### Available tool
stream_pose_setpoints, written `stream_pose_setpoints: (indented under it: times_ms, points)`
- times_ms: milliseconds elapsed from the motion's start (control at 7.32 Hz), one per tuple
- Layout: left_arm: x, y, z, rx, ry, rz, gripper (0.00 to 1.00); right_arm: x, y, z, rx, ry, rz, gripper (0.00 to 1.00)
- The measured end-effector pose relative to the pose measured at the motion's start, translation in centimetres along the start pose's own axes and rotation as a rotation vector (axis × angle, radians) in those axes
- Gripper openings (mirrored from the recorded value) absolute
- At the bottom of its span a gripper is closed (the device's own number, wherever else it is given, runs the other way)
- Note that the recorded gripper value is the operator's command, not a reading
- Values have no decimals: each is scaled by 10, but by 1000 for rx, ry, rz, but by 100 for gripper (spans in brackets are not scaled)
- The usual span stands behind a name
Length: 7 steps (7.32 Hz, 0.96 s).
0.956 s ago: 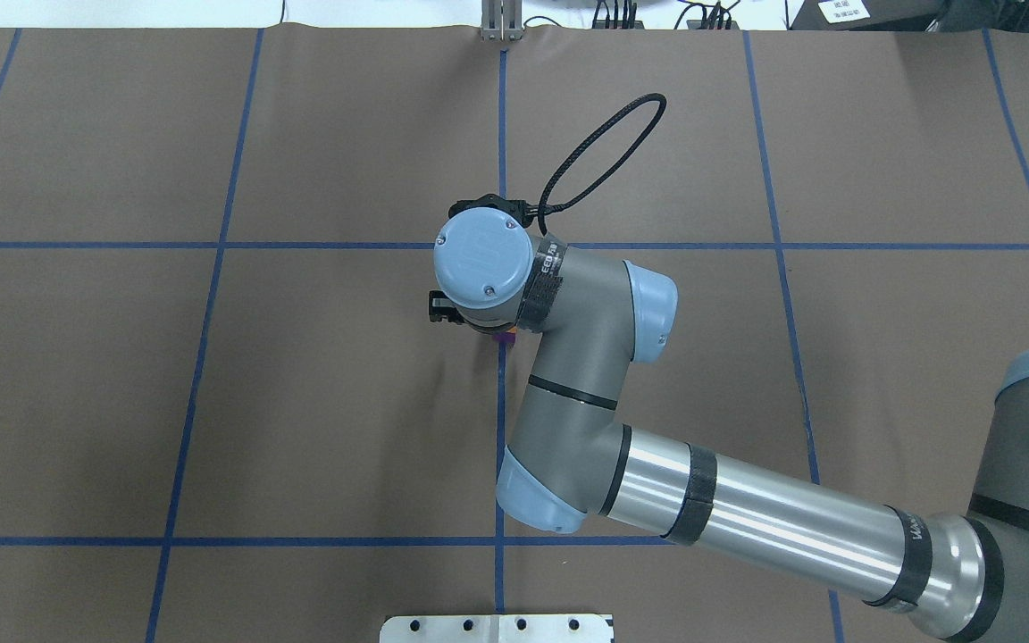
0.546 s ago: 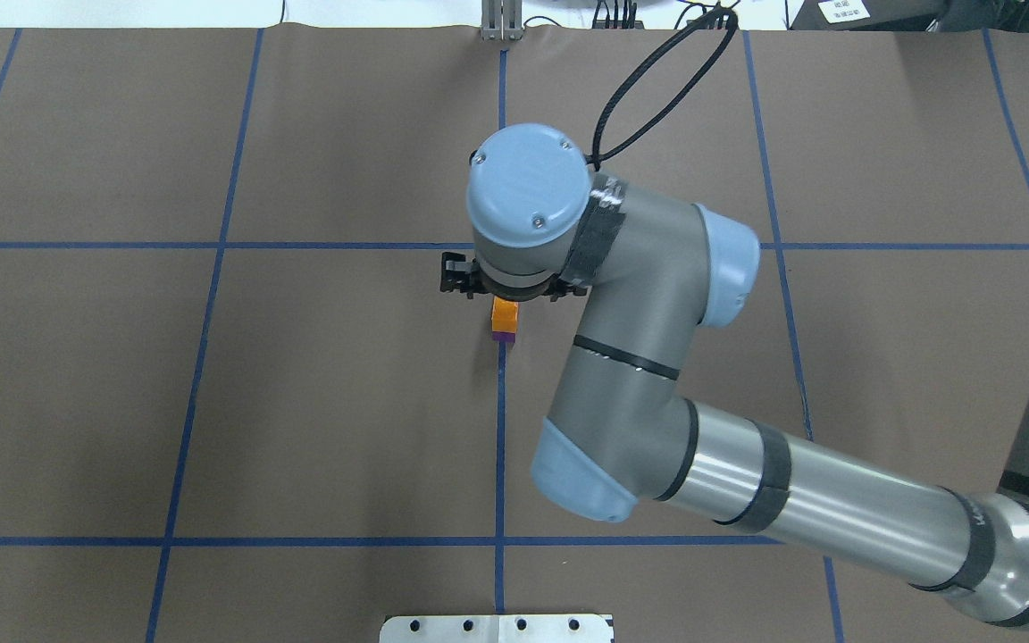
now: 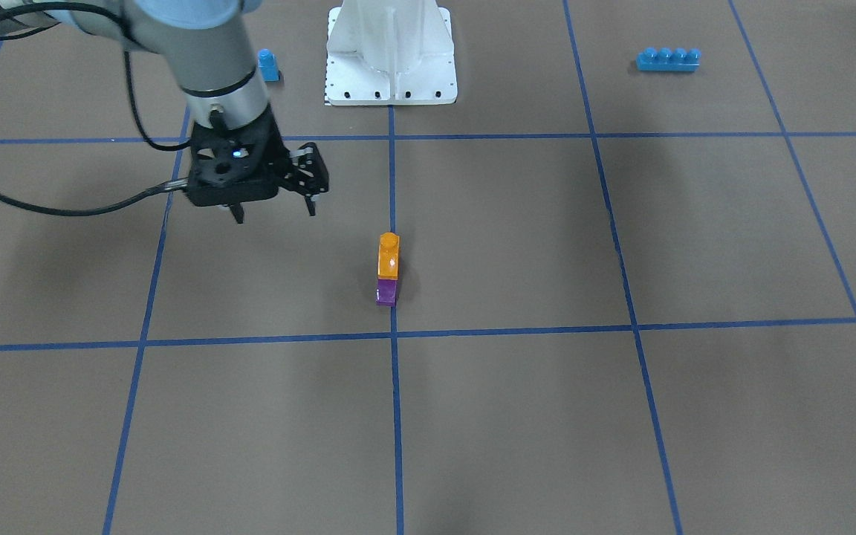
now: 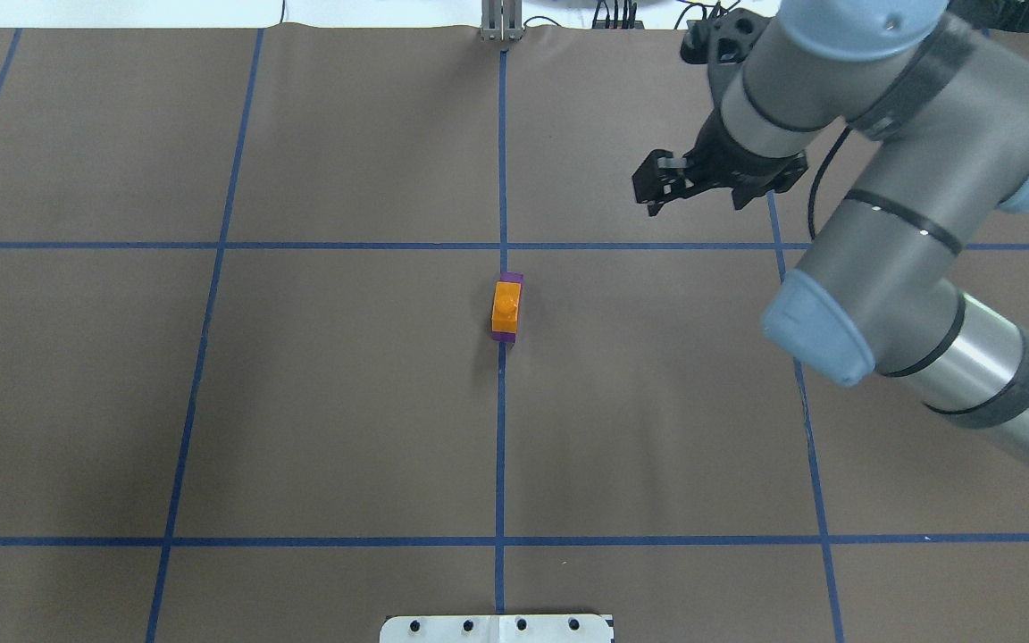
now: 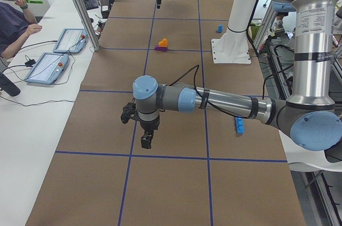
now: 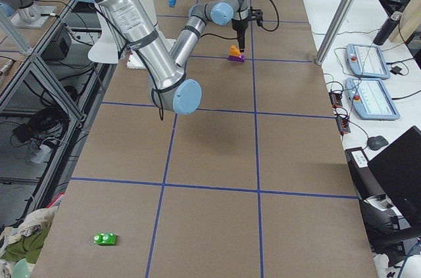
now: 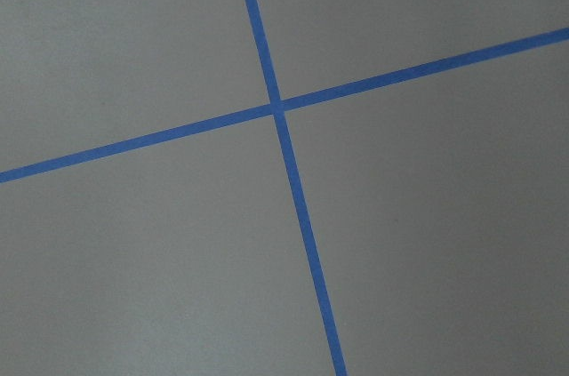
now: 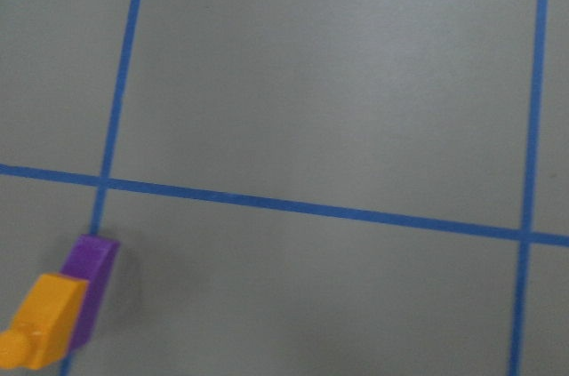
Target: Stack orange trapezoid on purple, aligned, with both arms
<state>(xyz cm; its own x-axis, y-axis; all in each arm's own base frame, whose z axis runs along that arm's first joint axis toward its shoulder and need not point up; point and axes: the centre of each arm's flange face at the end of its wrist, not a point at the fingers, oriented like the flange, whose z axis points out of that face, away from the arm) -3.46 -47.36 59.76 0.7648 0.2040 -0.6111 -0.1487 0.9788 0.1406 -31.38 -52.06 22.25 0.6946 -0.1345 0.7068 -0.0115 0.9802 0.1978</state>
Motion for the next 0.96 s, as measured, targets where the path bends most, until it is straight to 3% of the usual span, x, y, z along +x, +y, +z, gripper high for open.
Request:
stream_pose_setpoints:
  times_ms: [273, 546, 956]
  points:
    - [-20, 8, -7, 20, 9, -37, 100, 137, -9, -13, -40, 26, -90, 100]
    - [-25, 16, -16, 55, 98, -44, 100, 266, -1, -31, -70, 26, -122, 100]
    - [-29, 23, -26, 81, 134, -25, 100, 409, 51, -47, -90, 27, 6, 100]
